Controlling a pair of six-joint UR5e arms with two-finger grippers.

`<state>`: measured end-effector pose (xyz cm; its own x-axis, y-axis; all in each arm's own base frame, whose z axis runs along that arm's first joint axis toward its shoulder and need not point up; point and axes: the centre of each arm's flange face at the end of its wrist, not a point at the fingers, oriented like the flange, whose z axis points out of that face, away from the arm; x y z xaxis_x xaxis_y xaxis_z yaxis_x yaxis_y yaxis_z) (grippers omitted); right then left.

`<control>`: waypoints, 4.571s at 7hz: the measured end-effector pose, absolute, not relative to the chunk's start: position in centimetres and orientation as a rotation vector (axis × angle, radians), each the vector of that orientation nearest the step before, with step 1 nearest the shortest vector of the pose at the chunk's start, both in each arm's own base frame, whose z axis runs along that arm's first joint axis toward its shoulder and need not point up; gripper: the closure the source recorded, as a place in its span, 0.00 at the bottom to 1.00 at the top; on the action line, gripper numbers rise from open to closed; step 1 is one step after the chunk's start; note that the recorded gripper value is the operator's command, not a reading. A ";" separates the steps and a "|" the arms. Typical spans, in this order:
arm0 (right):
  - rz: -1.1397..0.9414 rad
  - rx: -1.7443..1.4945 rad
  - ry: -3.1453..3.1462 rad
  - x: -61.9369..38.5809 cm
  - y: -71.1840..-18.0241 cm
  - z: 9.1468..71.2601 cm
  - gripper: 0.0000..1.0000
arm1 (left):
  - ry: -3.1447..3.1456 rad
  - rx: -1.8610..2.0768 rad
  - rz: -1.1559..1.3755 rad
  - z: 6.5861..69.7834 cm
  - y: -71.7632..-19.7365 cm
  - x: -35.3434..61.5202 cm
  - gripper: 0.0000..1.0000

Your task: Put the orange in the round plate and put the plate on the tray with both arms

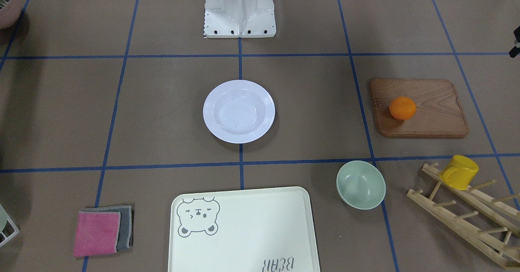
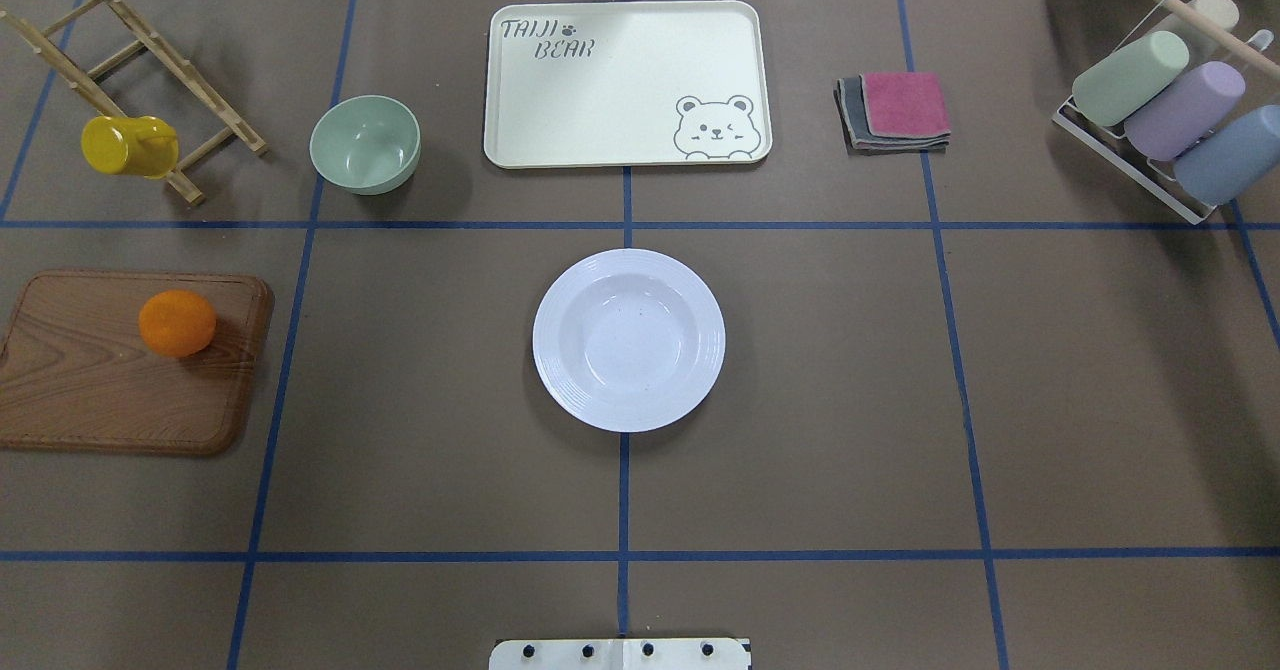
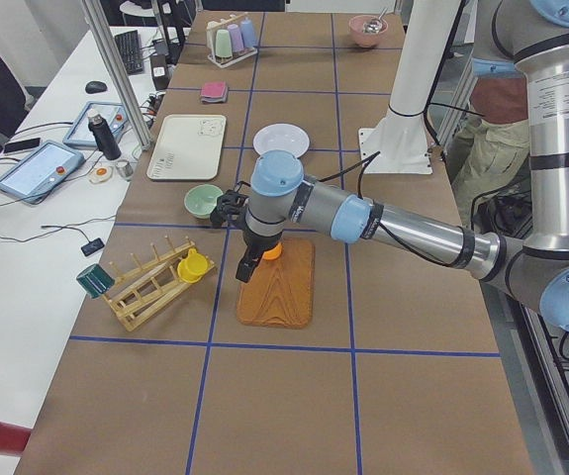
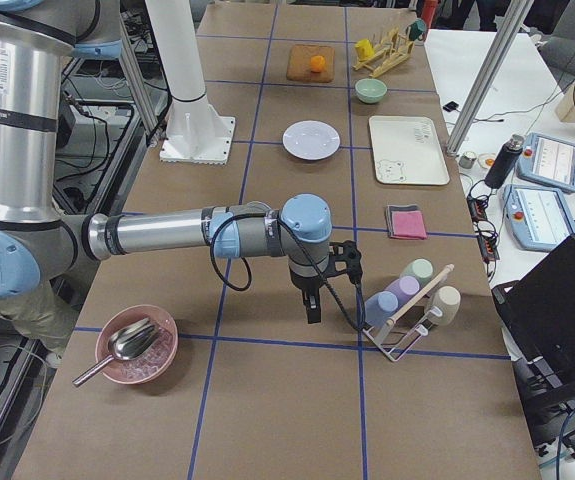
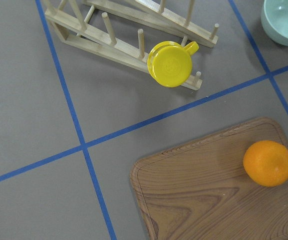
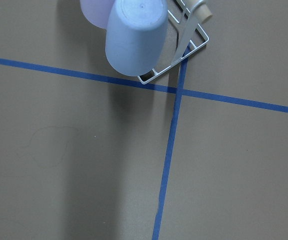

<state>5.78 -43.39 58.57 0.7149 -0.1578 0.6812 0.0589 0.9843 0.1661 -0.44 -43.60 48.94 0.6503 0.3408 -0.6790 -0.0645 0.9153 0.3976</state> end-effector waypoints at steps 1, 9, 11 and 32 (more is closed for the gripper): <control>-0.108 0.139 -0.767 5.3 -43.5 58.3 0.00 | 0.866 0.330 0.181 48.2 -43.7 2.7 0.01; -0.083 0.152 -0.771 4.8 -43.3 58.3 0.00 | 0.808 0.260 0.025 46.3 -42.3 25.7 0.01; -0.083 0.151 -0.771 4.8 -43.3 58.4 0.00 | 0.768 0.269 0.022 47.7 -43.4 27.4 0.01; -0.141 0.286 -0.840 4.2 -43.9 56.4 0.00 | 0.853 0.195 -0.009 26.6 -45.8 42.7 1.00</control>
<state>4.17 -43.85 56.37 0.6611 -0.2350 0.7125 0.0108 0.9526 0.3042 42.74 -45.75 26.62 0.6585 0.0697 -0.7493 0.0862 0.9822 0.1671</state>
